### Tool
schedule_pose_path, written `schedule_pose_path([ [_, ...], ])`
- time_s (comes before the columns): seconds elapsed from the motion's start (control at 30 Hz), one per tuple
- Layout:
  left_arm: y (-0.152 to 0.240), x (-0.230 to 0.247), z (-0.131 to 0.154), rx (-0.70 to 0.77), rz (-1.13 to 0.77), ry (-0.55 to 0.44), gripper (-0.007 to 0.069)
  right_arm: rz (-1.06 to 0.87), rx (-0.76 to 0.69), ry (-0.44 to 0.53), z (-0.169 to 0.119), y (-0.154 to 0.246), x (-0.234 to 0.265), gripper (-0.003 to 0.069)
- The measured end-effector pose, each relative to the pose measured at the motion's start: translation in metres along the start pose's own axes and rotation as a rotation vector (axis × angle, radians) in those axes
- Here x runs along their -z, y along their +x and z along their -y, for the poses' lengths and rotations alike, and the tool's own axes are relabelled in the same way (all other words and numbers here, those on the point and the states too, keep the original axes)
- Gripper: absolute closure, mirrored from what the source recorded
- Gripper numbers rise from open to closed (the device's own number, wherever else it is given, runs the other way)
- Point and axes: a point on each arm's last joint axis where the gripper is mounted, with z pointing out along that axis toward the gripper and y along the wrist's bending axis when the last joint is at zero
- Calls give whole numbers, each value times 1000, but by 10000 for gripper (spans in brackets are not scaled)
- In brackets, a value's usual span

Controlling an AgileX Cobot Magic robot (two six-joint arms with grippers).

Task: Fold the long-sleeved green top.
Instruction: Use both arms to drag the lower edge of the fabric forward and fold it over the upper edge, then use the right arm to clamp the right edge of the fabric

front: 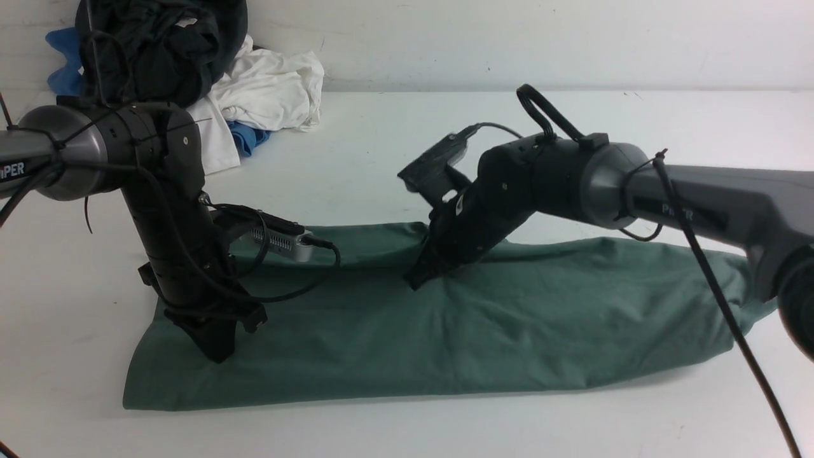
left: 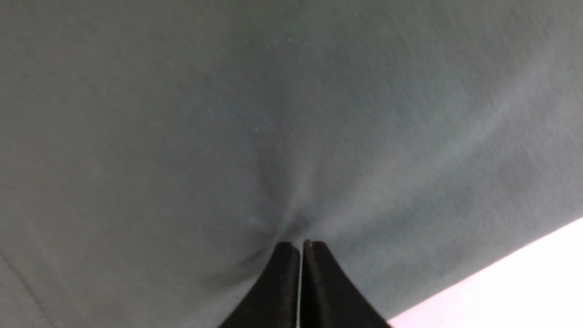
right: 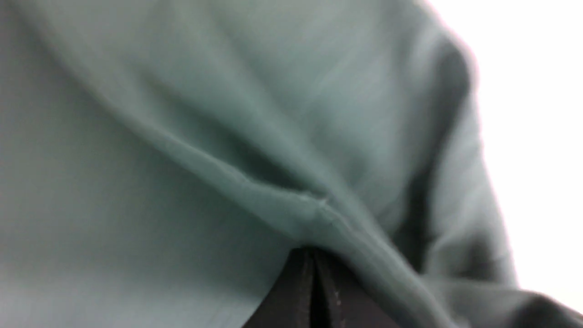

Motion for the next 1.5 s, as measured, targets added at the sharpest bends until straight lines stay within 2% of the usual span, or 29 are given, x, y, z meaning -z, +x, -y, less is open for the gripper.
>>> schedule_pose_path([
  [0.03,0,-1,0,1,-1,2,632,63,-109,29,11,-4,1,673],
  [0.17,-1,-3,0,2,-7,6,632,163,-317,82,46,-7,0,673],
  [0.3,1,-5,0,5,-12,10,632,142,-428,111,78,-1,3,673],
  [0.4,3,-8,0,7,-18,11,632,76,-420,121,93,0,19,673],
  [0.53,3,-10,0,8,-13,9,632,17,-295,171,104,-10,101,673],
  [0.63,3,-10,0,7,-11,8,632,9,-273,253,112,-1,164,673],
  [0.67,3,-10,0,8,-11,8,632,8,-275,258,114,0,164,673],
  [0.7,2,-10,0,7,-9,7,632,-5,-299,297,120,17,187,673],
  [0.77,2,-10,0,7,-7,6,632,-49,-360,330,127,51,203,673],
  [0.8,2,-10,-1,7,-5,5,632,-54,-367,332,128,54,204,673],
  [0.83,2,-10,-1,7,0,4,632,-98,-417,338,131,82,204,673],
  [0.87,2,-10,-1,7,0,4,632,-104,-421,339,132,85,204,673],
  [0.97,0,-10,-1,6,13,-1,632,-204,-529,329,138,138,185,673],
  [1.1,0,-10,-1,6,13,-1,632,-286,-628,306,145,174,171,652],
  [1.2,0,-10,-1,6,13,0,632,-319,-733,288,156,196,166,561],
  [1.3,0,-10,-1,6,13,0,632,-299,-805,284,163,204,167,418],
  [1.33,0,-10,-1,6,13,0,632,-295,-812,282,163,204,167,418],
  [1.37,0,-10,-1,6,13,0,632,-267,-840,281,166,205,167,314],
  [1.5,0,-10,-1,7,14,0,632,-237,-894,243,167,205,158,109],
])
